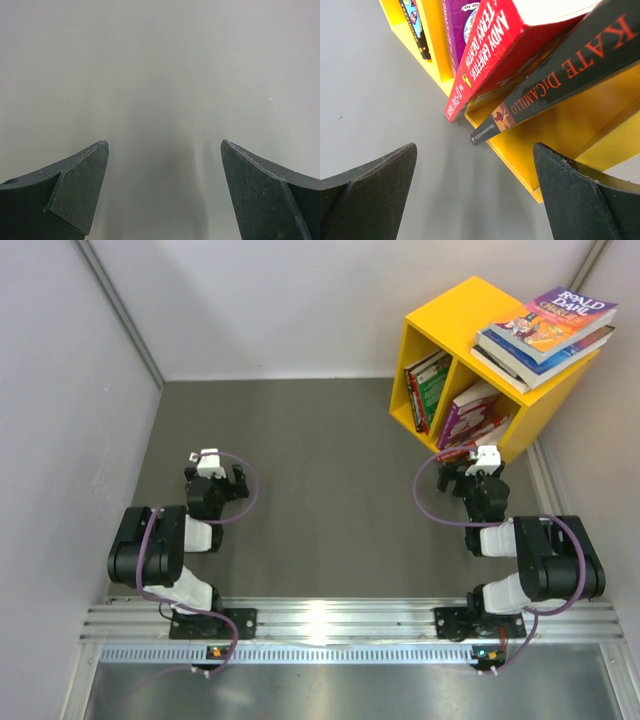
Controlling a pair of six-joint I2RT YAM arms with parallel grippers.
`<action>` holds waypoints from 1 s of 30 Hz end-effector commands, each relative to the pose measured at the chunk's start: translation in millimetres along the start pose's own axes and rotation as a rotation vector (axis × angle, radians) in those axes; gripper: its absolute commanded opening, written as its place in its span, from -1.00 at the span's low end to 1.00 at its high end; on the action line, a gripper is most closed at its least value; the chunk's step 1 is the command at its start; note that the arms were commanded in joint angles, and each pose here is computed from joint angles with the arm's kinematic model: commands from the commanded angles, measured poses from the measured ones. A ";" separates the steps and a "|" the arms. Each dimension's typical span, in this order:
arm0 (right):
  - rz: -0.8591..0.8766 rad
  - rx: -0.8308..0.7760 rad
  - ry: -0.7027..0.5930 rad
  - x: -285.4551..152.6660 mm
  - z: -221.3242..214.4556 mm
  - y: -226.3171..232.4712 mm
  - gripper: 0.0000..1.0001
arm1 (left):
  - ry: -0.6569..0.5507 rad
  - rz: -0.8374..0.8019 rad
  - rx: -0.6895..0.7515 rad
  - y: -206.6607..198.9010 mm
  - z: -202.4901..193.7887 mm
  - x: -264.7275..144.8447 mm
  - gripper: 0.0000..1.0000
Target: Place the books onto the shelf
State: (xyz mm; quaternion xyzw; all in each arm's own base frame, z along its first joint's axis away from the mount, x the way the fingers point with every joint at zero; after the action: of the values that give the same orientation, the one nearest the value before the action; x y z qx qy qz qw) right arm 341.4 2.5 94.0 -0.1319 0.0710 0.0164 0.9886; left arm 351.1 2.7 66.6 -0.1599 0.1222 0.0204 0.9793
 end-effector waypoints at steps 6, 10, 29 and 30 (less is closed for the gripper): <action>-0.070 -0.003 -0.099 6.0 24.4 -18.2 0.99 | -0.075 -0.037 0.009 -7.6 20.5 6.8 0.98; -0.072 -0.005 -0.099 6.4 24.4 -18.5 0.99 | -0.075 -0.037 0.009 -7.8 20.2 6.9 0.98; -0.072 -0.005 -0.099 6.3 24.3 -18.8 1.00 | -0.065 -0.033 0.009 -7.2 19.1 8.7 0.97; -0.070 -0.003 -0.098 6.1 23.9 -18.1 1.00 | -0.059 -0.027 0.009 -6.7 18.1 9.9 0.97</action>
State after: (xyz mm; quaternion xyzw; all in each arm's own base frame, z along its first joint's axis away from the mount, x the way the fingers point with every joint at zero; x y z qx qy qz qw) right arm 341.4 2.6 94.1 -0.1319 0.0706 0.0165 0.9886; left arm 351.5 2.7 66.7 -0.1599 0.1222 0.0204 0.9793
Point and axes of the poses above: each gripper's point midway between its finger pads, its own x axis out along the fingers, its own y axis along the line the jaws close on, z = x × y, the point moved 3 cm from there along -x, back along the fingers, and after that the axes turned 15 degrees about -x, right-handed, at the moved point
